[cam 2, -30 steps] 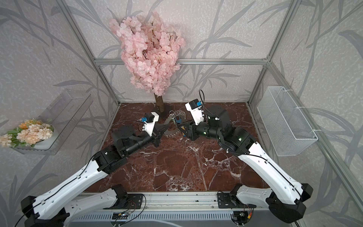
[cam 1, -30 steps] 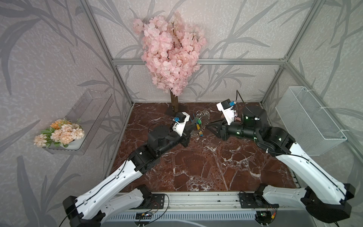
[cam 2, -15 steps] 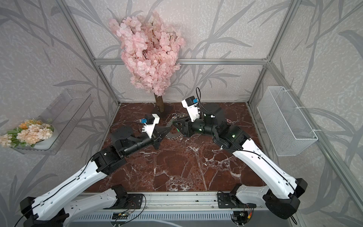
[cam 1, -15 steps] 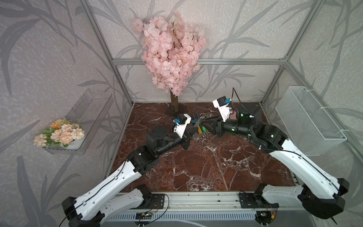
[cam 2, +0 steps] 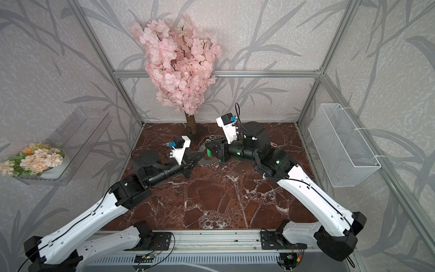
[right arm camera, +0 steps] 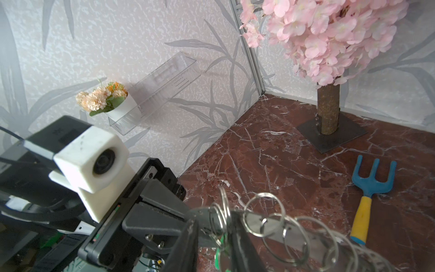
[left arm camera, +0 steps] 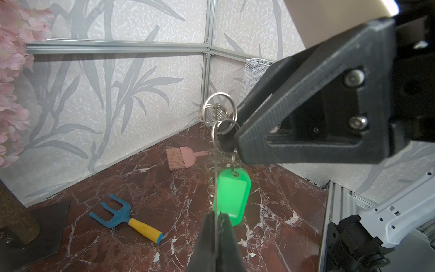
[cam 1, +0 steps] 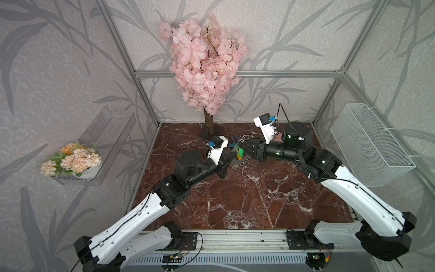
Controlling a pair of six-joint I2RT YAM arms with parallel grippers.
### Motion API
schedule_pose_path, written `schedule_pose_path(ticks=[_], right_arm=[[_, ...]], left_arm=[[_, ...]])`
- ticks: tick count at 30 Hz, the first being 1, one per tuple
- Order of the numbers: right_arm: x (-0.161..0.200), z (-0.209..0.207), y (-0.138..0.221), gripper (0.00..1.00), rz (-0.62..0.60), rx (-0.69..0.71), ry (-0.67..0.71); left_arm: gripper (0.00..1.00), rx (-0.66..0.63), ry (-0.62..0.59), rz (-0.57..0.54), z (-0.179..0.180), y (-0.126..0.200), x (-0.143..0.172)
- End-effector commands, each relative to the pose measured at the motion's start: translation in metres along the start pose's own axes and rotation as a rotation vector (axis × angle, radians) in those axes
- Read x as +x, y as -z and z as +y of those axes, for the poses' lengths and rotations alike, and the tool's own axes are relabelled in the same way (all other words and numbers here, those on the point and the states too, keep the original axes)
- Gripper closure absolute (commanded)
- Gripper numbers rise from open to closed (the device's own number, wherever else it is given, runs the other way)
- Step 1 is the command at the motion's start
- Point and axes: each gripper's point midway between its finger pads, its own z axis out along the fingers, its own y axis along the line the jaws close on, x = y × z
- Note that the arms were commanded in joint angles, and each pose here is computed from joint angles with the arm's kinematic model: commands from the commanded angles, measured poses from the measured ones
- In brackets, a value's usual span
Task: Attach keys to a key ring
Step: Adjust the key on the keyring.
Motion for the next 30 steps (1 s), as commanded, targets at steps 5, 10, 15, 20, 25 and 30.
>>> schedule_pose_path(ticks=[5,10,15,20,25,30], right_arm=[[-0.011,0.004,-0.001,0.88,-0.034,-0.022,-0.007],[-0.008,0.002,0.005,0.97,-0.025,-0.003,-0.004],[-0.004,-0.001,0.012,1.0,-0.008,0.025,0.008],[-0.003,-0.003,0.021,1.0,0.005,0.061,0.041],[-0.005,-0.002,0.025,1.0,0.034,0.078,0.07],[-0.001,0.002,0.017,0.84,0.042,0.03,0.031]], left_arm=[[1.0,0.003,-0.015,-0.076,-0.002,0.007,-0.018],[1.0,-0.06,-0.017,-0.079,0.008,0.008,-0.02],[1.0,-0.094,-0.022,-0.084,0.014,0.008,-0.02],[1.0,-0.129,-0.031,-0.09,0.02,0.01,-0.02],[1.0,-0.101,-0.037,-0.112,0.015,0.014,-0.024],[1.0,-0.099,-0.033,-0.158,0.013,0.02,-0.034]])
